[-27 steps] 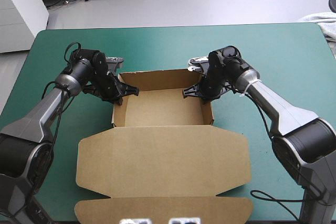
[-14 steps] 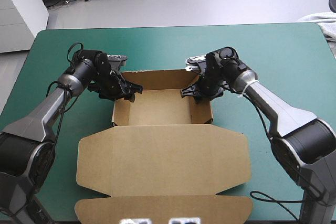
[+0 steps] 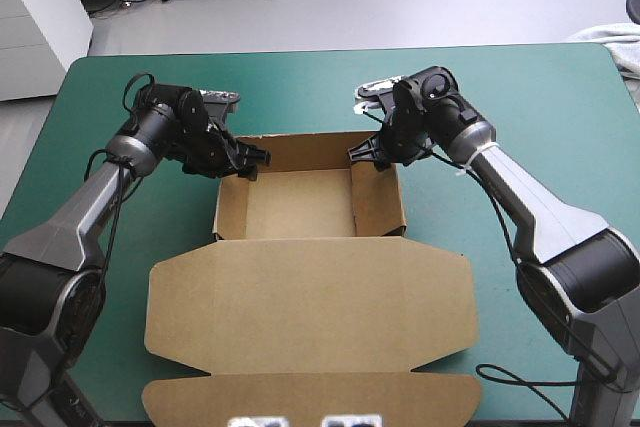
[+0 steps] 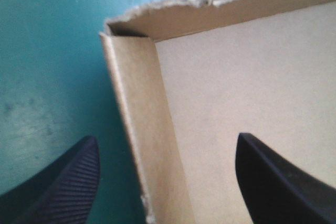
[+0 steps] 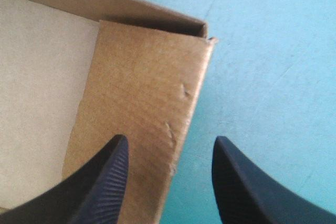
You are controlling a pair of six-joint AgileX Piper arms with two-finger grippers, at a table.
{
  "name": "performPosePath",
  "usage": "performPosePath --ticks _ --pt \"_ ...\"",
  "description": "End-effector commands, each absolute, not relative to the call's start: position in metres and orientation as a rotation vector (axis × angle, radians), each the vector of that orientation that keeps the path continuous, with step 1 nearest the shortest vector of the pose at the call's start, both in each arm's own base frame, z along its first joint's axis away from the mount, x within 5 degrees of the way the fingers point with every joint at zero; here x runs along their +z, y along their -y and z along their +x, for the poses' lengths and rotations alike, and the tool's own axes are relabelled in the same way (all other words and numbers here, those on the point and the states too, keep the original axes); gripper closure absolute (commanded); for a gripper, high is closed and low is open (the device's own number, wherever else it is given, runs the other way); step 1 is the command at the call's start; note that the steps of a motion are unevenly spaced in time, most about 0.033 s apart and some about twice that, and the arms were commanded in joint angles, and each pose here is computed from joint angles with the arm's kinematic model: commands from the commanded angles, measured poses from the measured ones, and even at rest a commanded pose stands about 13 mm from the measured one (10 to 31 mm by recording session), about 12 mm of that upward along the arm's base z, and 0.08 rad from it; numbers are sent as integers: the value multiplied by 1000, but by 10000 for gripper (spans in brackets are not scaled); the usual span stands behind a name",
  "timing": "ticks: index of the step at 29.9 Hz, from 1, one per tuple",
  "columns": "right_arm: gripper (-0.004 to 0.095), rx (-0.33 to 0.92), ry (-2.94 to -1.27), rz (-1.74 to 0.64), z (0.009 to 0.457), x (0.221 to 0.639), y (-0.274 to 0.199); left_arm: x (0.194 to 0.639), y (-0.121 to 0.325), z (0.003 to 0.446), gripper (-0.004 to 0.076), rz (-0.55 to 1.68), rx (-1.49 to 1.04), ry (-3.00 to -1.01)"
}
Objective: Fold the box
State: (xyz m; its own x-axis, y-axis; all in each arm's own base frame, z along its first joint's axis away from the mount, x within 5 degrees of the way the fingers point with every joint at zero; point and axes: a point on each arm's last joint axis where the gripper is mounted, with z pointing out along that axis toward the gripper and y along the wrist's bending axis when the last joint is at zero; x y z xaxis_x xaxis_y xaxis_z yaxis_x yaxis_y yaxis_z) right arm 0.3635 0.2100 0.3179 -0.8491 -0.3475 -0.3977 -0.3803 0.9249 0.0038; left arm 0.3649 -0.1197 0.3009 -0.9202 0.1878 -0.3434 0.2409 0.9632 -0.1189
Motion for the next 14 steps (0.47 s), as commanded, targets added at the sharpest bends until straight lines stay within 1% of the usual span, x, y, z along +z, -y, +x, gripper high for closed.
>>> performPosePath --ticks 1,5,9,11,14 --pt "449 111 -2550 -513 354 375 -199 353 117 358 208 334 -199 -2671" --pt "449 139 -2471 -488 349 406 -196 387 113 353 211 342 -165 -2639" --pt "449 158 -2385 -465 342 434 -191 423 109 344 228 331 -171 -2523" --pt "450 169 -2352 -456 335 446 -187 437 106 335 256 310 -180 -2482" --pt "450 167 -2315 -444 325 460 -180 456 99 320 333 293 -159 -2429"
